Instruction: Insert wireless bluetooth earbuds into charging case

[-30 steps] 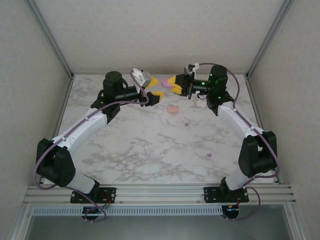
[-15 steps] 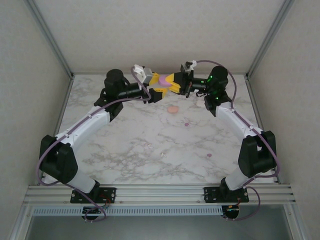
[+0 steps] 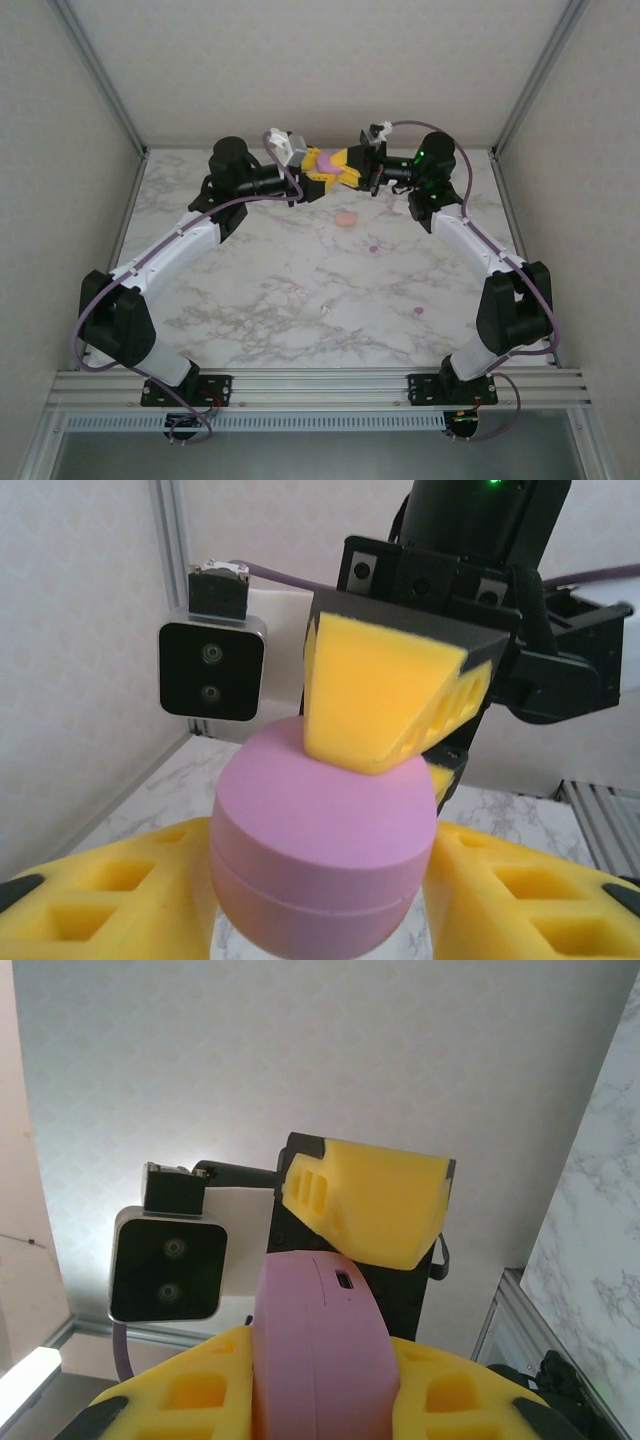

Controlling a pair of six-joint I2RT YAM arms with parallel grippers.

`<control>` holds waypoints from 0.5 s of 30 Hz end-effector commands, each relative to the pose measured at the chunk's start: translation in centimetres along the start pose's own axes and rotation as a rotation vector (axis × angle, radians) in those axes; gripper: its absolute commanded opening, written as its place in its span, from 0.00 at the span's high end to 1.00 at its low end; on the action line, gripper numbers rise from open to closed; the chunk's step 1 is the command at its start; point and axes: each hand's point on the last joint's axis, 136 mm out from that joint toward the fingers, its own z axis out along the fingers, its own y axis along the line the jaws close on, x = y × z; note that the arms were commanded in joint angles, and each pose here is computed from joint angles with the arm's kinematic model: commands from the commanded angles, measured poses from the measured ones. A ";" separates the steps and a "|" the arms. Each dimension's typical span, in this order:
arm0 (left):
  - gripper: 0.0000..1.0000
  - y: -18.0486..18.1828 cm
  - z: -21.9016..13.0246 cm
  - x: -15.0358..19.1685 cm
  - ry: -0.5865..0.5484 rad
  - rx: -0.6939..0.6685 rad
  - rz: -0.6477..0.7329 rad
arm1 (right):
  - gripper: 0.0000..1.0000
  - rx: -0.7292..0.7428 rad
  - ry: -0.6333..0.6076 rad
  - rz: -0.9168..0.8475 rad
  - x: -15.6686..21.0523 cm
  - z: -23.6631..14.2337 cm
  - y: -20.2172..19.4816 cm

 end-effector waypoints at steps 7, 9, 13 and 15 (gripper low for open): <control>0.47 -0.8 0.2 -1.5 -0.019 0.026 0.037 | 0.83 -0.019 0.014 -0.036 0.1 0.3 0.7; 0.47 -0.8 0.2 -1.7 -0.022 0.026 0.041 | 0.83 -0.014 0.014 -0.029 0.2 0.2 0.3; 0.47 -0.8 0.2 -1.8 -0.026 0.031 0.038 | 0.83 -0.012 0.014 -0.028 0.2 0.2 0.2; 0.47 -0.8 0.2 -1.8 -0.025 0.031 0.035 | 0.83 -0.013 0.013 -0.031 0.2 0.2 0.3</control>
